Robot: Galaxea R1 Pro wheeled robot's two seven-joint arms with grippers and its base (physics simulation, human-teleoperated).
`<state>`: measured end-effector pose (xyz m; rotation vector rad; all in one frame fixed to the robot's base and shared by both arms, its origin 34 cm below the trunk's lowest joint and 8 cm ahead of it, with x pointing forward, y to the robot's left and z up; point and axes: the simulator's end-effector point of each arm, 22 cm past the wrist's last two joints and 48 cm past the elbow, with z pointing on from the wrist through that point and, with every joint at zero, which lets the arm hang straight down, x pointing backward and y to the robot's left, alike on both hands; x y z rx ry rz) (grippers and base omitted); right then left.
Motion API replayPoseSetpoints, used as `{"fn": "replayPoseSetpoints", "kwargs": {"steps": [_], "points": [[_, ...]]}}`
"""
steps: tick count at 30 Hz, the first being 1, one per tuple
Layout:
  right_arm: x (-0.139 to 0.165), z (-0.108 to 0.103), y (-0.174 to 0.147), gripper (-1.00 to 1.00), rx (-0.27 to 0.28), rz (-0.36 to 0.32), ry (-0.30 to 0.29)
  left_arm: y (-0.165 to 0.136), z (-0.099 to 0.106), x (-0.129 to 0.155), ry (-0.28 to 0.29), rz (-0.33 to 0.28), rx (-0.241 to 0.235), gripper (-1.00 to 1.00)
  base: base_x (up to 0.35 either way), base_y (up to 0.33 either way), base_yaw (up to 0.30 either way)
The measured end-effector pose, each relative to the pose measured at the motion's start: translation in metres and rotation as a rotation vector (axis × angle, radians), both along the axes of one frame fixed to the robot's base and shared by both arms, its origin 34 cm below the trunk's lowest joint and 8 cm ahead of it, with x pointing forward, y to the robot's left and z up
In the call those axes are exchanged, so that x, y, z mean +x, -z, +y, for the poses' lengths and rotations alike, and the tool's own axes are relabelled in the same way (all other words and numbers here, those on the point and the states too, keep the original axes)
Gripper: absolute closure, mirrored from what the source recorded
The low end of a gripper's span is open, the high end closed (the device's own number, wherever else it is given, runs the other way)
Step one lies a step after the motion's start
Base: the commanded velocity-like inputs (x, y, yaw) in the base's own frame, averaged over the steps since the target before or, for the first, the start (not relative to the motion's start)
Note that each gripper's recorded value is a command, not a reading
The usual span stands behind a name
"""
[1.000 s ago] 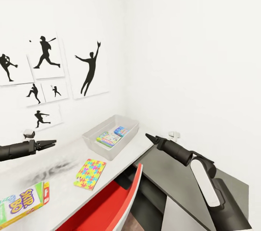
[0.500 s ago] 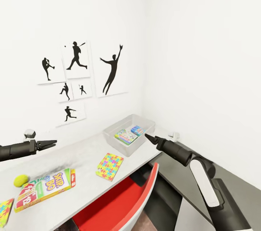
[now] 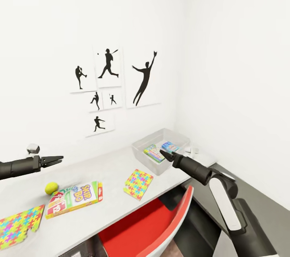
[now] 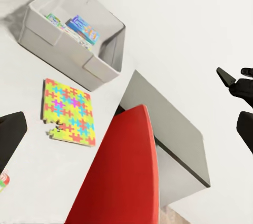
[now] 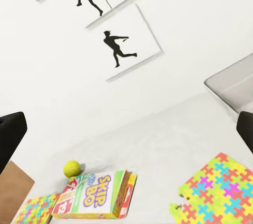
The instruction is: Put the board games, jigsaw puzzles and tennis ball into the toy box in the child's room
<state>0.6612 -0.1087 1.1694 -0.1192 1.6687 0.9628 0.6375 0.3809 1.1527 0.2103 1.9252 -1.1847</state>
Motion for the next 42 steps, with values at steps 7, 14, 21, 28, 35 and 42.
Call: {"fn": "replayPoseSetpoints", "kwargs": {"steps": [7, 14, 21, 28, 35, 42], "points": [[0.0003, 0.0004, 0.0010, -1.00, -0.008, -0.001, 0.002, -0.0012, 0.0010, 0.0002, -0.003, -0.005, -0.002, -1.00, -0.005, 0.006, 0.289], [0.0005, 0.0009, 0.0016, -1.00, -0.009, 0.000, 0.002, -0.0019, 0.0023, 0.0004, -0.006, -0.006, -0.003, -1.00, -0.110, 0.188, 0.289], [0.0005, 0.0010, 0.0018, -1.00, -0.009, 0.001, 0.002, -0.0014, 0.0027, 0.0002, -0.006, -0.004, -0.002, -1.00, -0.127, 0.256, 0.290], [0.0003, 0.0010, 0.0020, -1.00, -0.009, 0.002, 0.002, -0.0010, 0.0017, 0.0001, -0.004, -0.004, -0.001, -1.00, -0.033, 0.273, 0.289], [0.0004, 0.0007, 0.0019, -1.00, -0.008, 0.002, 0.002, -0.0023, 0.0018, 0.0002, -0.005, -0.007, -0.006, -1.00, -0.003, 0.107, 0.289], [-0.0011, 0.0008, -0.0029, -1.00, -0.008, 0.003, 0.002, -0.0092, 0.0041, -0.0015, -0.009, -0.009, -0.008, -1.00, 0.000, 0.009, 0.289]]}}
